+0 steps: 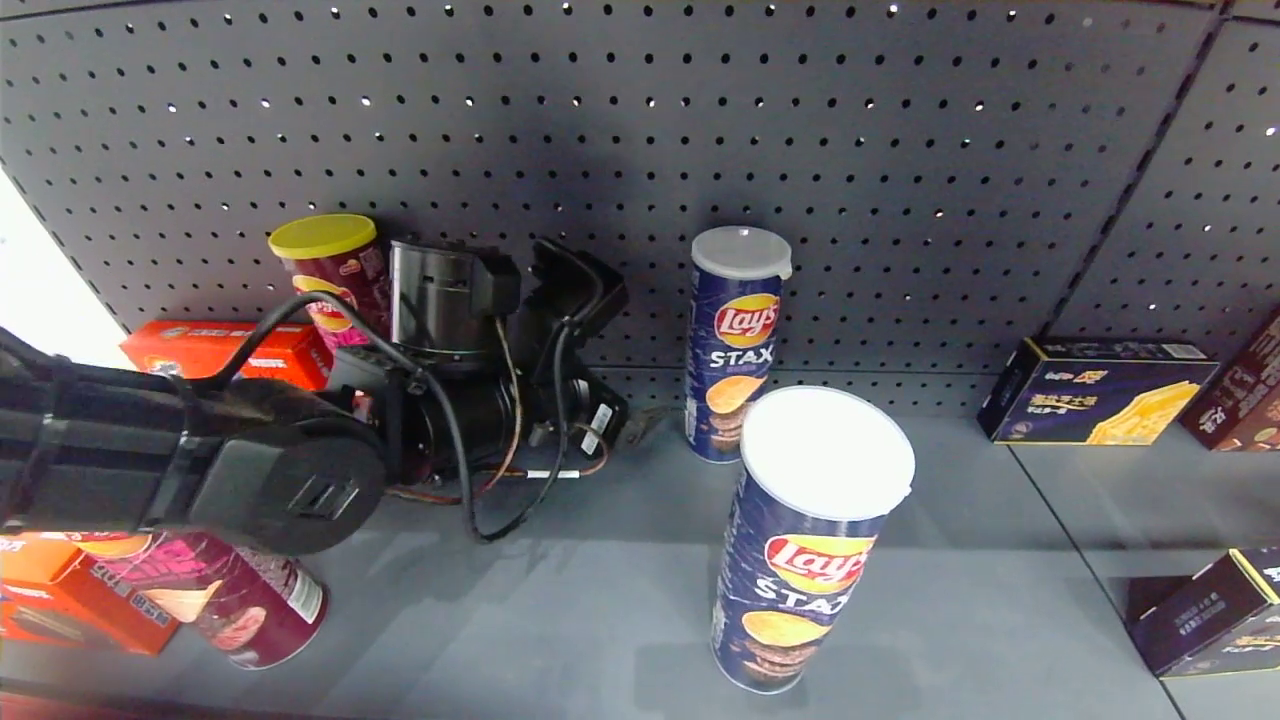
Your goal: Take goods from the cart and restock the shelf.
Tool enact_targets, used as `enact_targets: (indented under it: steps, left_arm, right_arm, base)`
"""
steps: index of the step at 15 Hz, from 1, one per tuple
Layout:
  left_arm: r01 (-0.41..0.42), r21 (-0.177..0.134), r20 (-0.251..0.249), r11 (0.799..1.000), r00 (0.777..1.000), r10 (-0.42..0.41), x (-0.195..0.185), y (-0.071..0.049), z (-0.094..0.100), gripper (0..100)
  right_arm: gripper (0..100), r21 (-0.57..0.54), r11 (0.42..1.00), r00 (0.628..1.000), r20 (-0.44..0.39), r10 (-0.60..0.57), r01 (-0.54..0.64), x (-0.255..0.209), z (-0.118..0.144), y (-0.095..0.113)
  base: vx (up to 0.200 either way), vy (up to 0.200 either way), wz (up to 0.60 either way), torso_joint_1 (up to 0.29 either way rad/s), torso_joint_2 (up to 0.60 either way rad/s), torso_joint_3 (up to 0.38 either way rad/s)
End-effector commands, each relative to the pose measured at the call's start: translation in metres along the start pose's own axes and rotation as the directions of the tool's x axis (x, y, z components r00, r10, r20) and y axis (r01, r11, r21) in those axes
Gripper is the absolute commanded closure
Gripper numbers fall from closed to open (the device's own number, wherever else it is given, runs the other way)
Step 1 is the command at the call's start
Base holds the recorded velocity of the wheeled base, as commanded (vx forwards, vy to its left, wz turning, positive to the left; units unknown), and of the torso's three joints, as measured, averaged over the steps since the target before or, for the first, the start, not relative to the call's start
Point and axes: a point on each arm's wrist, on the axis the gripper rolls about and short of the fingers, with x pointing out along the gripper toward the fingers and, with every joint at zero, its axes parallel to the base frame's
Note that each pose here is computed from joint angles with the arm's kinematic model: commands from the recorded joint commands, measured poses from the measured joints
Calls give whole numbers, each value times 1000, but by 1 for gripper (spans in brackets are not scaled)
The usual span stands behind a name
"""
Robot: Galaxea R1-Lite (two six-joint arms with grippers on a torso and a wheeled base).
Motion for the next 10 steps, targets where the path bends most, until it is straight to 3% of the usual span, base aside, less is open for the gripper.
enact_targets:
  steps: [1, 4, 10]
  left_arm:
    - [9, 4, 72, 1000, 997, -9, -34, -2, 18, 0]
    - [30, 10, 118, 999, 992, -31, -64, -4, 25, 0]
    - [131, 32, 106, 991, 985, -134, -132, -28, -6, 0]
  right_arm:
    - [0, 0, 1000, 1000, 0, 1, -1, 0, 0, 0]
    - [0, 0, 1000, 1000, 0, 1, -1, 0, 0, 0]
    - [0, 0, 1000, 1000, 0, 1, -1, 0, 0, 0]
  base:
    - [0, 0, 0, 0, 0, 0]
    - [0, 0, 0, 0, 0, 0]
    - [0, 0, 0, 0, 0, 0]
